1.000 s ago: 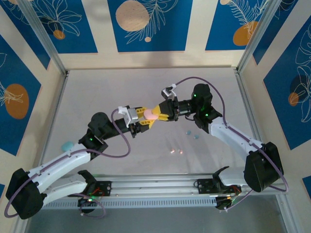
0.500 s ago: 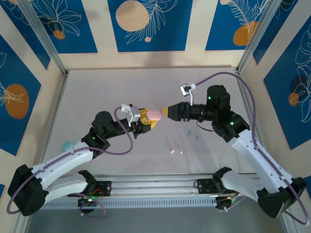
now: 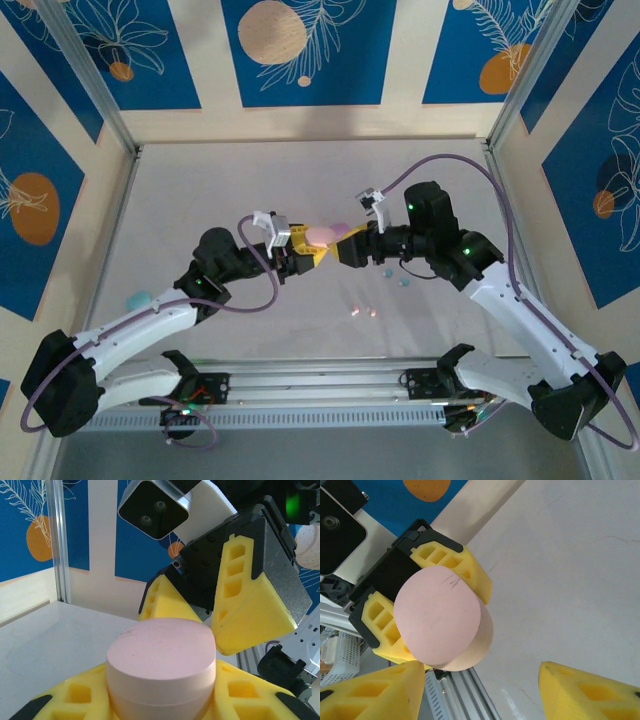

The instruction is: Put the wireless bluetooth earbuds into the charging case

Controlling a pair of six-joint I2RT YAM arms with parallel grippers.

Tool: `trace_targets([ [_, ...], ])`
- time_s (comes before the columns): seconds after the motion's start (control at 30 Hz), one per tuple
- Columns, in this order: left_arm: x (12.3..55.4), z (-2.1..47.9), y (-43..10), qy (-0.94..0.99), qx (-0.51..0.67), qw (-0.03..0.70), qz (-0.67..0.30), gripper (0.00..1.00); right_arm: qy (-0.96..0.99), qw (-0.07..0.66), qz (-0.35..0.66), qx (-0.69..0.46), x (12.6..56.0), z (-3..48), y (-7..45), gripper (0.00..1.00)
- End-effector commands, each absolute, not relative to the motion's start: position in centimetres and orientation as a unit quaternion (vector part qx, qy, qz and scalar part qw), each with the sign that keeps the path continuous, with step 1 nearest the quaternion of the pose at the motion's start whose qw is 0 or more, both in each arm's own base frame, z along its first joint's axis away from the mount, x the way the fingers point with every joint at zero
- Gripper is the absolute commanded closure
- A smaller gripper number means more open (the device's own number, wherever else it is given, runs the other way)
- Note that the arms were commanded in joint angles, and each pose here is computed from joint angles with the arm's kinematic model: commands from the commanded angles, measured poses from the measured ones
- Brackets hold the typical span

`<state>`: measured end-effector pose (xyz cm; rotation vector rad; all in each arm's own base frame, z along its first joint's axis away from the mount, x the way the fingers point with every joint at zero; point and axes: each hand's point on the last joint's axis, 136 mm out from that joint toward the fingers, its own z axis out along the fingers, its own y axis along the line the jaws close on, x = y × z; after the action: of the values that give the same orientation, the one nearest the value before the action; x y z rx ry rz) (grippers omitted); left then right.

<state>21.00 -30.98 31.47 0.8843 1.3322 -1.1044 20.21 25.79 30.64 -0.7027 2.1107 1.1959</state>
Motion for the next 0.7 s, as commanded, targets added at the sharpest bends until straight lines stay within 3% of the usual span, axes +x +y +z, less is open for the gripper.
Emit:
trace_targets([
  [0.0, 20.0, 33.9, -31.3, 0.529, 0.389, 0.573, -0.490, 0.80, 0.798, 0.325, 0.432, -0.265, 20.9, 31.3, 25.6, 0.38],
  [0.67, 18.5, 34.0, -31.8, 0.507, 0.420, 0.552, -0.512, 0.80, 0.811, 0.347, 0.431, -0.189, 24.2, 32.2, 25.2, 0.38],
])
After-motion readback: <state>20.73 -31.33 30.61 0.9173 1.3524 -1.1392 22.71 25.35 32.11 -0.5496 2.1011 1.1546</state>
